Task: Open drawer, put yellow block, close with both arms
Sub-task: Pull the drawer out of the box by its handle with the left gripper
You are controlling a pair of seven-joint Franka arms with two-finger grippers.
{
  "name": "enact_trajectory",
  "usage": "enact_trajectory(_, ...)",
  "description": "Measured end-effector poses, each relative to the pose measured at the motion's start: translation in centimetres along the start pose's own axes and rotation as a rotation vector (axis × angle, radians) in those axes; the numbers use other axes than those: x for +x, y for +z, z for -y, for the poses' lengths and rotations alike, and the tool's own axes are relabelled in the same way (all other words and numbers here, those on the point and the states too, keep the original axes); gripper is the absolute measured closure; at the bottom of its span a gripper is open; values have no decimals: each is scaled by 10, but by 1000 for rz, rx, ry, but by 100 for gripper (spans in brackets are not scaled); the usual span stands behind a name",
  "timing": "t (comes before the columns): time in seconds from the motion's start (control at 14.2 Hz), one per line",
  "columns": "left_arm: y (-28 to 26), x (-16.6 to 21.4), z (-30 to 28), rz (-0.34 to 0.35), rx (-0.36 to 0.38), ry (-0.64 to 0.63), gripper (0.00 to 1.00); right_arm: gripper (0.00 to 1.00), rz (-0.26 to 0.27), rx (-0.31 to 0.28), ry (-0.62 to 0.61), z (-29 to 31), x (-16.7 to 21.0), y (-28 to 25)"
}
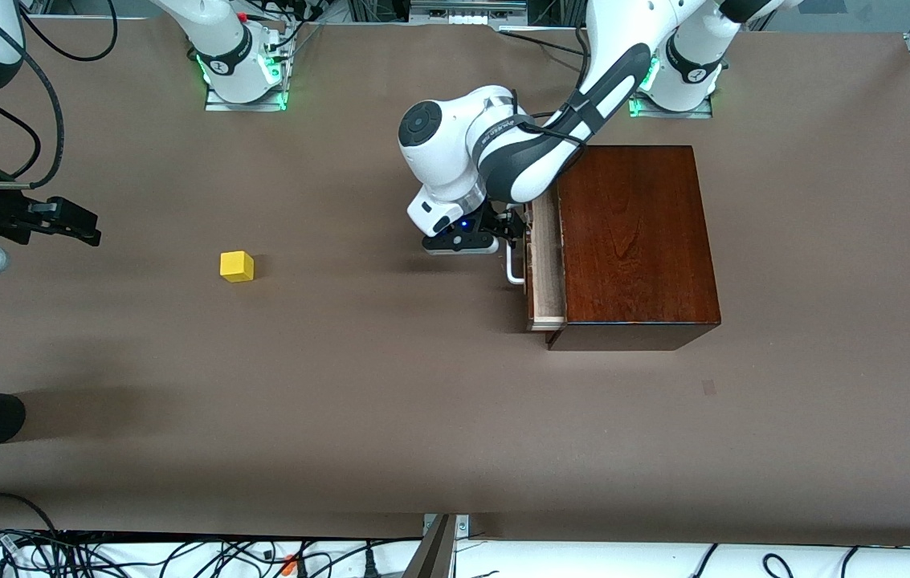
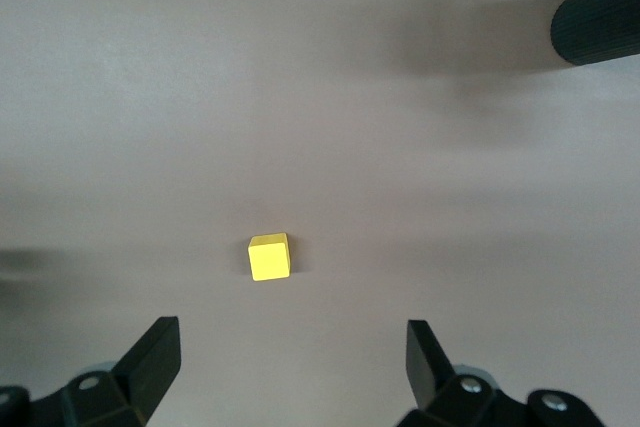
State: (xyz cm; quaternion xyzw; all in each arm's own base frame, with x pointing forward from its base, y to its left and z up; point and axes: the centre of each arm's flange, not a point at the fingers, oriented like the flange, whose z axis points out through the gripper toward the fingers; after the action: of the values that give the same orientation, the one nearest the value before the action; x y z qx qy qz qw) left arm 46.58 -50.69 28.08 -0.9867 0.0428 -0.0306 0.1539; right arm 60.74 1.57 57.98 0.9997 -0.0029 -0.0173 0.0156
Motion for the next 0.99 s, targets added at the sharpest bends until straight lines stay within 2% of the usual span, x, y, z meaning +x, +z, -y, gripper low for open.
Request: enact_trajectory(0.99, -13, 1, -23, -16, -56, -30, 0, 0, -4, -1, 11, -6, 2, 2)
